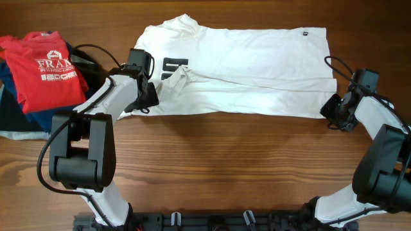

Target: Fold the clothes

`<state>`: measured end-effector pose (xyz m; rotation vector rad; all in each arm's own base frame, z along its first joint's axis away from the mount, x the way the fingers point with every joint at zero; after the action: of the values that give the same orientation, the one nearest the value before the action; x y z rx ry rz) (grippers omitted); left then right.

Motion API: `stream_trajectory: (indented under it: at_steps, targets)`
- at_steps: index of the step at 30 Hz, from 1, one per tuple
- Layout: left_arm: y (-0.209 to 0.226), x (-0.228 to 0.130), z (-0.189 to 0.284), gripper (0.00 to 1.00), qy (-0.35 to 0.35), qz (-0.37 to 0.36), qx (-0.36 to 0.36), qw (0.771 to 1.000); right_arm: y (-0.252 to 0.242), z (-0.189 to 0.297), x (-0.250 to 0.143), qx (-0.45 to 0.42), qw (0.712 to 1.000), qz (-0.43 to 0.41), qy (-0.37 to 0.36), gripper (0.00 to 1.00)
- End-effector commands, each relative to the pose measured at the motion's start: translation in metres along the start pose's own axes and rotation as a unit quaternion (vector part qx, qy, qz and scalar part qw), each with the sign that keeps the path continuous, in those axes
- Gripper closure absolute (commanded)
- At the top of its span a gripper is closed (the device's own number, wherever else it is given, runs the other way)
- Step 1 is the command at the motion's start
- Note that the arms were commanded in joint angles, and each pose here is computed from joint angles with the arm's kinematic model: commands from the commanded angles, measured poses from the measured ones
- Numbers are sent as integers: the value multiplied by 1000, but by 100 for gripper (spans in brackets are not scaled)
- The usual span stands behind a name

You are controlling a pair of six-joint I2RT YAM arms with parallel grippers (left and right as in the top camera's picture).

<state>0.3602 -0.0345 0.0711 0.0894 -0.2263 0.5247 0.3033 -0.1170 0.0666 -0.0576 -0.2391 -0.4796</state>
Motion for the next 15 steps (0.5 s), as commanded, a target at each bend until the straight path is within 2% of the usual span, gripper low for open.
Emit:
stream_trajectory:
  at_steps: [1,3,8,12,15]
  targets:
    - [8,-9,-10,38,15,2,22,1000,-7,-7,-6,-29,999,-28,11,86]
    - [11,-12,-10,38,25,0,29,999,-9,-7,-6,-39,999,-30,10,96]
    - [17,-20,-9,40,46,-5,45,998,-14,-7,-7,-55,998,-33,14,96]
    - [17,-27,-10,46,67,-5,37,997,-33,-4,-18,-119,990,-68,39,96]
    - [21,-35,-9,47,90,16,49,995,-47,-2,-23,-143,984,-89,52,96]
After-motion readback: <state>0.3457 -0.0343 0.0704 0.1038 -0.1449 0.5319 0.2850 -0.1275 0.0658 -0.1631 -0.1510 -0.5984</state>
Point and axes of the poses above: each gripper's point midway between its finger pads, its own z axis back along the fingers, its own y axis along the line the jaws close on, x = y × z, the point moved 7 cm from there along z, back along the fingers, and after that the axes turned 14 degrees about z, right-handed, at the moved point
